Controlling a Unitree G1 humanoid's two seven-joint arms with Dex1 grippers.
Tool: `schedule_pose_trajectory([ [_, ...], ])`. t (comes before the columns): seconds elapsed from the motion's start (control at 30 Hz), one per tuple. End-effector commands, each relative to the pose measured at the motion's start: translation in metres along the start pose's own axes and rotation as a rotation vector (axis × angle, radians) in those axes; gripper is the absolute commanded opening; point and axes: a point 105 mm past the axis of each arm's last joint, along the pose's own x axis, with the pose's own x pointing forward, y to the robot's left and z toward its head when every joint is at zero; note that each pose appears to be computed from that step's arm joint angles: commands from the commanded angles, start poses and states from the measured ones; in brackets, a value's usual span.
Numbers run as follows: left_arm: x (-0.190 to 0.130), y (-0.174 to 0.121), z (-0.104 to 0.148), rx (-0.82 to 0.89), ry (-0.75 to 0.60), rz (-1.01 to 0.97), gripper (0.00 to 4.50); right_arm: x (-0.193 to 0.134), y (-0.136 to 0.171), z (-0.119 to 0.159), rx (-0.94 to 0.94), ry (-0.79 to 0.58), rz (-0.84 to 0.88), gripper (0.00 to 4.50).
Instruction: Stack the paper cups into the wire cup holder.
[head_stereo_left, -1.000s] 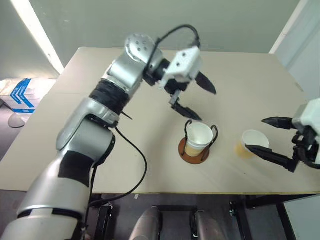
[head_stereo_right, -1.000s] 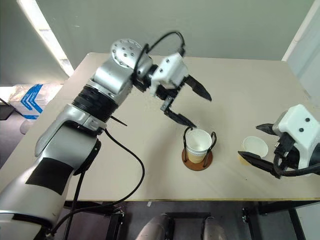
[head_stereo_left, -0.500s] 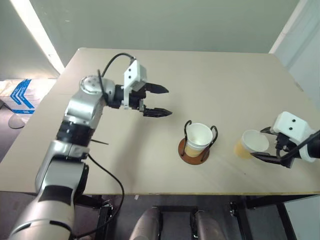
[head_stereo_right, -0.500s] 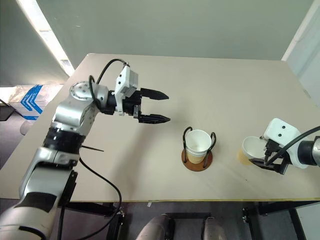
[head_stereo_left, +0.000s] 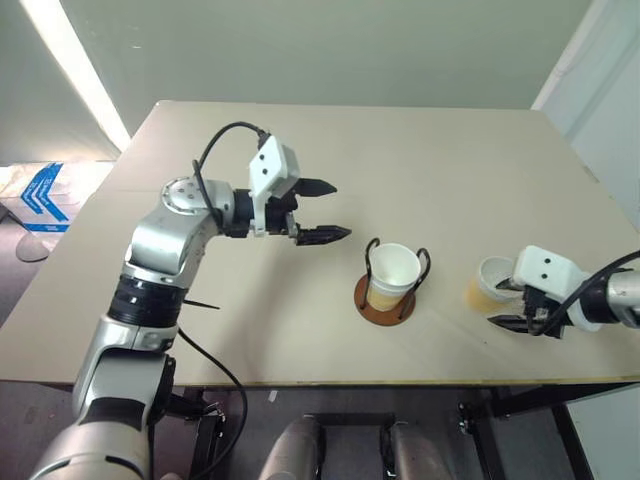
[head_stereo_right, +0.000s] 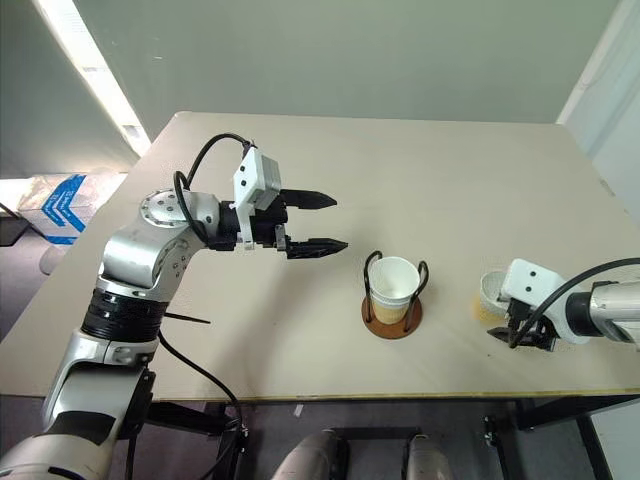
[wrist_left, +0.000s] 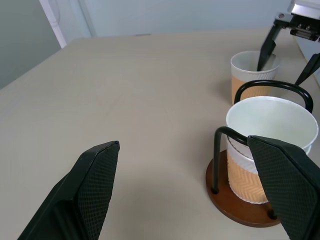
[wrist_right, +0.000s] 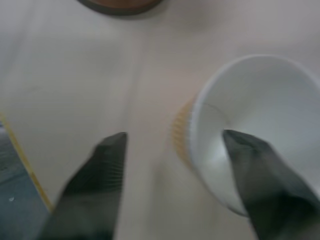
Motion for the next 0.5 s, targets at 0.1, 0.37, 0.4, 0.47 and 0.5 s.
schedule_pose_trajectory([
  [0.1, -0.001, -0.003, 0.010, 0.027, -0.031, 0.007, 4.50, 0.002, 0.002, 0.013, -0.063, -0.017, 0.002, 1.05],
  [0.37, -0.010, -0.016, -0.005, -0.034, -0.013, -0.083, 4.50, -0.007, -0.007, 0.021, -0.128, -0.009, -0.021, 0.03],
  [0.4, -0.015, -0.020, -0.010, -0.056, 0.003, -0.115, 4.50, -0.016, -0.012, 0.028, -0.147, -0.016, -0.029, 0.03],
  [0.47, -0.026, -0.024, -0.015, -0.092, 0.019, -0.160, 4.50, -0.036, -0.017, 0.048, -0.182, -0.060, -0.033, 0.03],
  [0.5, -0.030, -0.025, -0.016, -0.100, 0.022, -0.171, 4.50, -0.045, -0.017, 0.059, -0.205, -0.086, -0.029, 0.03],
])
